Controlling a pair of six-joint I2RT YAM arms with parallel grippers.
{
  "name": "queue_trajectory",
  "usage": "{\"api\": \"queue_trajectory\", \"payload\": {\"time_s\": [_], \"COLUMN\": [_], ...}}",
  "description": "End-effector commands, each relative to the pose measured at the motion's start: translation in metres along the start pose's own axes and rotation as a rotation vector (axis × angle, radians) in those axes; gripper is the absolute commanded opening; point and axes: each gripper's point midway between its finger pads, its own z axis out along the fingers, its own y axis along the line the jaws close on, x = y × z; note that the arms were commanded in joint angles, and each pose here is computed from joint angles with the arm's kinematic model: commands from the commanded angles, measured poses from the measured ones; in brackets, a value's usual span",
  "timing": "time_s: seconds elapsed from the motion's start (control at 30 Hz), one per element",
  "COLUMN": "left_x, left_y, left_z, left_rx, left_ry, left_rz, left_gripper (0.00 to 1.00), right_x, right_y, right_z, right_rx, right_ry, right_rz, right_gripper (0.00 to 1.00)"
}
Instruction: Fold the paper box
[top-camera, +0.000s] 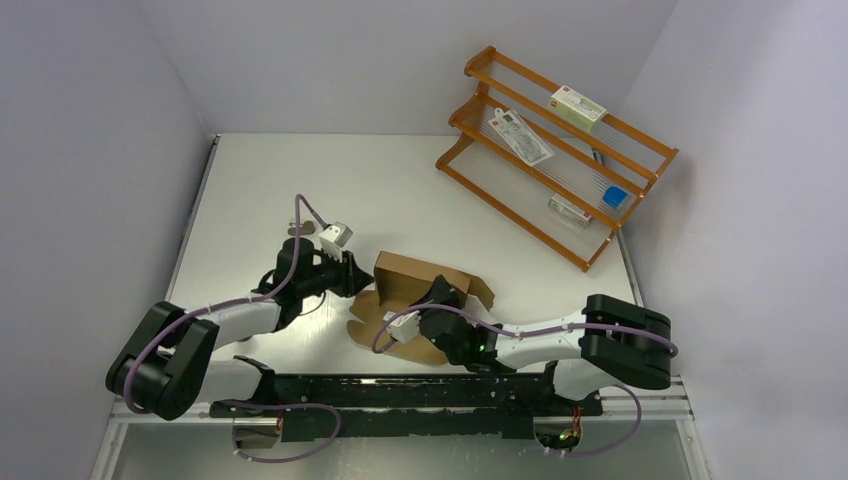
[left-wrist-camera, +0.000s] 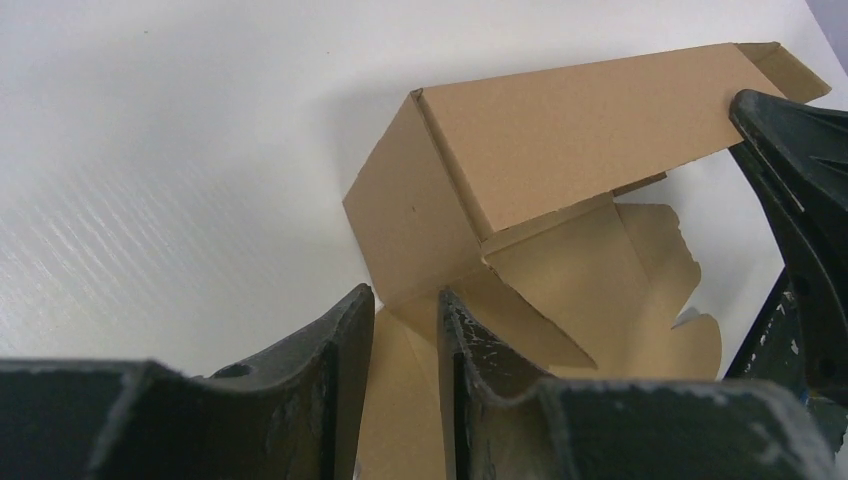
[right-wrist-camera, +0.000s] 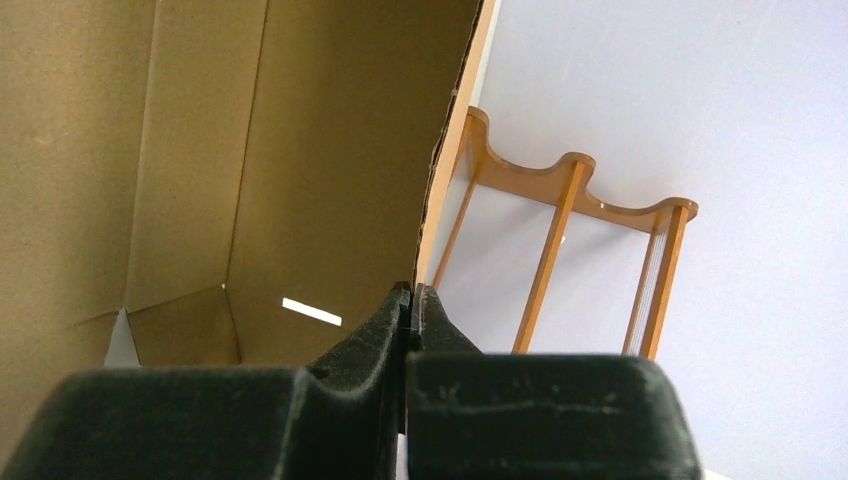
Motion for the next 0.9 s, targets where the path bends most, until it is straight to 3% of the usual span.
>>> {"api": "queue_trajectory", "payload": {"time_s": [0.0,0.3,0.87], "left_x": [-0.005,-0.005,-0.020], "left_y": [-0.008,-0.012,-0.012], "left_z": [0.000,0.004,0.009], "left_rx": [0.024,0.049,0.035], "left_ry": [-0.036,-0.060,-0.227], "left_rz": [0.017,0.038,0.091], "left_gripper": [0.36,0.39,0.42], "right_x": [-0.011,-0.016,-0.024], "right_y": [0.003,0.009,0.024], "right_z": [0.000,-0.002,-0.001], "right_rx": [-0.012,-0.028,-0.107], "right_ry": [-0.023,-0.032,-0.056], "right_rz": [-0.051,-0.082,-0.083], "right_gripper": [0.00,0.00,0.00]}}
